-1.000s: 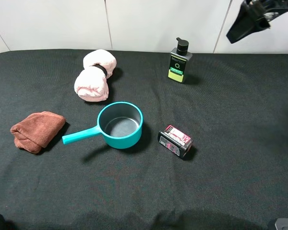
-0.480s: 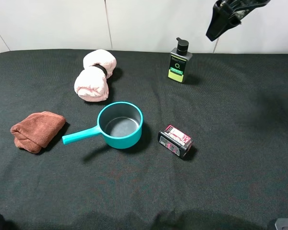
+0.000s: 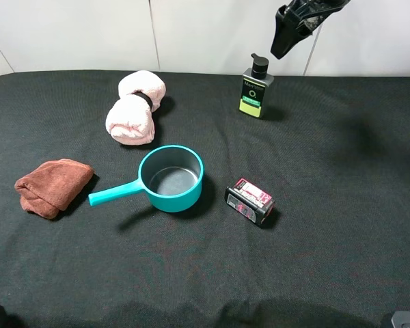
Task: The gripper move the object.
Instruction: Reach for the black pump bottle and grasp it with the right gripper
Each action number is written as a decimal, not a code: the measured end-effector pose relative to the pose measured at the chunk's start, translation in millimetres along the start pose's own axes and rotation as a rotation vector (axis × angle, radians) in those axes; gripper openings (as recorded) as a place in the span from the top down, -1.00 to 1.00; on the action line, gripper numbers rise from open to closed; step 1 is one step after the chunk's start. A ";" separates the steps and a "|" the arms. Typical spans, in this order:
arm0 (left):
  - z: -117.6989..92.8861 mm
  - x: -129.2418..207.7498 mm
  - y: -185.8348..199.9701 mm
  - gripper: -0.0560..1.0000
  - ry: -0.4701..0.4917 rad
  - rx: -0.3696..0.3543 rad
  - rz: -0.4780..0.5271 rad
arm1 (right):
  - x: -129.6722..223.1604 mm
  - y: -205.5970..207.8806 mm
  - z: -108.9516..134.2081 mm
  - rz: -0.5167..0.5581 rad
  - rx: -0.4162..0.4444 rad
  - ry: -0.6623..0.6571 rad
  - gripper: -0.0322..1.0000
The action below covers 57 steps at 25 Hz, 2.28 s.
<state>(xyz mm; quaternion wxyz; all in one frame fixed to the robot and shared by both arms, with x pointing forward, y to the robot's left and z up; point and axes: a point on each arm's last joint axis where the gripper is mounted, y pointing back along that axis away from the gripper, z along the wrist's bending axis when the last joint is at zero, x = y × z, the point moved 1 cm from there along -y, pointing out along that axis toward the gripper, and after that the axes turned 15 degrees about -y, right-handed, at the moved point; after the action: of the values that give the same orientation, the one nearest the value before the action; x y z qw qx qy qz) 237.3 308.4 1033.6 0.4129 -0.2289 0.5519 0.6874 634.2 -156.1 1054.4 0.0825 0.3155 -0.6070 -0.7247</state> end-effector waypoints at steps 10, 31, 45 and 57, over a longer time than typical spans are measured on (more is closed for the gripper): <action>0.0 0.0 0.0 -0.56 0.000 0.000 0.000 | -12.0 -40.6 -8.6 0.054 -0.025 -0.009 -0.41; 0.0 0.0 0.0 -0.56 0.000 0.000 0.000 | -28.2 -99.3 -4.3 0.031 -0.020 0.056 -0.41; 0.1 0.0 0.0 -0.56 0.000 -0.001 0.000 | -26.5 -138.5 -12.3 0.088 -0.010 0.066 -0.41; 0.2 0.1 0.0 -0.56 -0.001 -0.002 0.001 | -23.1 -153.8 -13.6 0.113 -0.019 0.061 -0.41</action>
<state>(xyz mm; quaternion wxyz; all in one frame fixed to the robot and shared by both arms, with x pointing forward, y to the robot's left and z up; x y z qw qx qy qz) 237.3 308.6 1033.6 0.4127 -0.2288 0.5512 0.6882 700.5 -117.4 918.4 0.1444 0.3018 -0.6143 -0.7147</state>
